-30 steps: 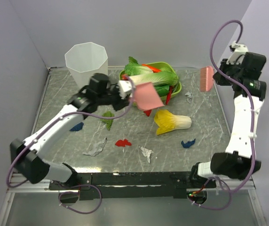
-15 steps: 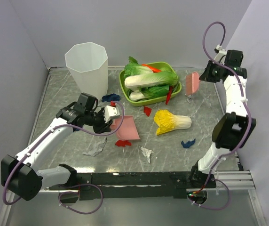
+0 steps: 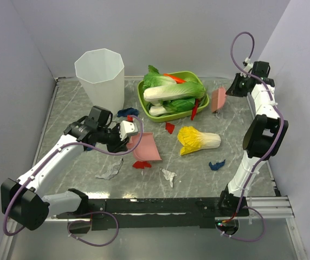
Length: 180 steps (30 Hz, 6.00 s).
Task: Sweep away the paper scraps from the table
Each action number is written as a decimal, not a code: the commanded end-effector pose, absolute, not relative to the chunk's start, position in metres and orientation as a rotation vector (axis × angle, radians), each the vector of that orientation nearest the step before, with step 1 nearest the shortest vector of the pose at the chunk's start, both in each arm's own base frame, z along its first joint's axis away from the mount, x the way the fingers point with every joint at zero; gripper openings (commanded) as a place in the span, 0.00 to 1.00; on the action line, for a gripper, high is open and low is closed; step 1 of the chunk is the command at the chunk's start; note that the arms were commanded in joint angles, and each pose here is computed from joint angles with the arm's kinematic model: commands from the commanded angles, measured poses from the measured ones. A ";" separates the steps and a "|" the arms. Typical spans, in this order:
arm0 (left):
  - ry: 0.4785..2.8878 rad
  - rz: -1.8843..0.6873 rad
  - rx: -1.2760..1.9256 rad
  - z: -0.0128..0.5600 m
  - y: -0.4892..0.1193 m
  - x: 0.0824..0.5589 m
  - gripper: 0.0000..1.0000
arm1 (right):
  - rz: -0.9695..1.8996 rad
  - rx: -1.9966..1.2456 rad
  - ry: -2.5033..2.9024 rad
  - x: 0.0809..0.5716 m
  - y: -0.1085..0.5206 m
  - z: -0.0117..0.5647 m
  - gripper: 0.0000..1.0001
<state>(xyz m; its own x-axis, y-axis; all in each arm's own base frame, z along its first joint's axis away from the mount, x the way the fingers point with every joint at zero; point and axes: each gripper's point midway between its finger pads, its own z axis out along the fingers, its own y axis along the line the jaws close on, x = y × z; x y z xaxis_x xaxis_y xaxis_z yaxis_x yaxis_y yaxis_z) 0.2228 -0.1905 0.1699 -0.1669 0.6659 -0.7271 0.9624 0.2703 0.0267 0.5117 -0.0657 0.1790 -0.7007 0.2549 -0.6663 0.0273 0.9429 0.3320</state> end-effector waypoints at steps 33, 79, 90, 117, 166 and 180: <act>1.778 -0.561 1.481 0.207 -0.200 0.241 0.01 | -0.643 -1.096 1.863 0.507 -0.097 0.231 0.00; 1.670 -0.710 1.537 0.209 -0.217 0.226 0.01 | -0.269 -0.878 2.234 0.275 -0.056 0.189 0.00; 1.643 -0.652 1.834 0.193 -0.183 0.187 0.01 | -0.349 -0.645 2.439 0.235 -0.066 0.158 0.00; 1.629 -0.610 1.943 0.134 -0.217 0.155 0.01 | 0.456 -1.005 2.490 0.156 0.103 0.167 0.00; 1.864 -0.718 1.790 0.109 -0.285 0.145 0.01 | 0.291 -0.950 2.599 0.186 0.165 0.154 0.00; 1.981 -0.571 1.544 0.106 -0.299 0.169 0.01 | 0.470 -0.761 2.463 0.216 0.198 0.239 0.00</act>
<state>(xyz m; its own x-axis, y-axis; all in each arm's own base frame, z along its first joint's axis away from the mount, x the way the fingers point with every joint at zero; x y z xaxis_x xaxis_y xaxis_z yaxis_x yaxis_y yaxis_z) 0.1534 -0.2976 0.0963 -0.1852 0.7509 -0.6339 0.9788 0.1985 -0.0509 0.2185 0.2213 0.2104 -0.7401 -0.4571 -0.4932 -0.6190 0.7498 0.2340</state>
